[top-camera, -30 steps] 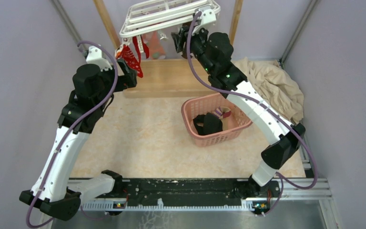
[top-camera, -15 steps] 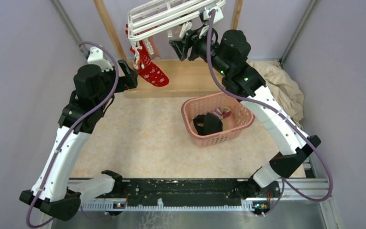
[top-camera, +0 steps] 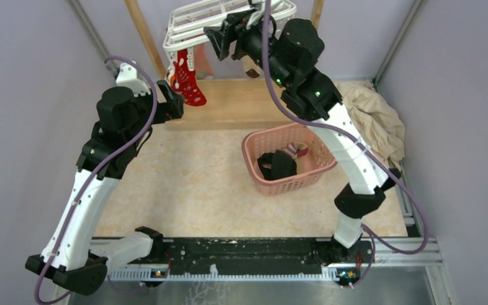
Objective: Remove the socks clipped to the hanger
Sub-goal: Adjust the hanger on the clothesline.
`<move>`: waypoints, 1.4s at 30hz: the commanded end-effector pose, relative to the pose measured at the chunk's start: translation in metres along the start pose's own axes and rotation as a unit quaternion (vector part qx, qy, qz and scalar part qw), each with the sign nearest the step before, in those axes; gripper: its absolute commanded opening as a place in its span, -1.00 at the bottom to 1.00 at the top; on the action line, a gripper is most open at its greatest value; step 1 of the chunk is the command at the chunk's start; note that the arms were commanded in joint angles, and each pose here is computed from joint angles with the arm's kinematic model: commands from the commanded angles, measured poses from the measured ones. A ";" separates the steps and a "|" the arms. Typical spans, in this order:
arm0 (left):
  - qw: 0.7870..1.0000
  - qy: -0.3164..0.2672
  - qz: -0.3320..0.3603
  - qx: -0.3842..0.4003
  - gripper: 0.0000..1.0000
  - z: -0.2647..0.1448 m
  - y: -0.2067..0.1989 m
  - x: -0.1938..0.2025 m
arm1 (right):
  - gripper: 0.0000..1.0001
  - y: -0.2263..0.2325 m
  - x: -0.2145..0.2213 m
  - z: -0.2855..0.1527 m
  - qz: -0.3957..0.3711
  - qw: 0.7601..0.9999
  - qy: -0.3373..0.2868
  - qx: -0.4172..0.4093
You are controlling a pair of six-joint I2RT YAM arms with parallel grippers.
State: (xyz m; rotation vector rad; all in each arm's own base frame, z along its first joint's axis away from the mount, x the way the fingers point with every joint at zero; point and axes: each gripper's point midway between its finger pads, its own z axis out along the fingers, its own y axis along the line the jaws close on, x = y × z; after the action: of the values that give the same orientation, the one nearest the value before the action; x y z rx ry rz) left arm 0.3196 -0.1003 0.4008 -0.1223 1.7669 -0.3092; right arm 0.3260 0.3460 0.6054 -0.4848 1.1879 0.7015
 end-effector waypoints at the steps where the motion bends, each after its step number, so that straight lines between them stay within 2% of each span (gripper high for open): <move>1: 1.000 -0.005 -0.006 0.009 0.94 -0.006 -0.001 -0.003 | 0.31 -0.005 0.025 0.018 -0.037 0.999 0.023 0.027; 12: 1.000 -0.006 0.003 0.009 0.94 -0.009 -0.001 -0.006 | 0.32 -0.027 0.052 0.035 -0.066 0.994 0.037 0.083; 42: 1.000 -0.002 -0.004 0.024 0.93 -0.006 -0.008 -0.006 | 0.34 -0.134 0.054 -0.016 -0.061 0.979 0.054 0.188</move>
State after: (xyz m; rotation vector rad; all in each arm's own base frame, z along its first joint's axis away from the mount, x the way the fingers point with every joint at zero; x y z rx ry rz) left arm 0.3166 -0.1057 0.3978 -0.0947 1.7845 -0.3352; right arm 0.4294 0.2785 0.5188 -0.3405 1.4033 0.3173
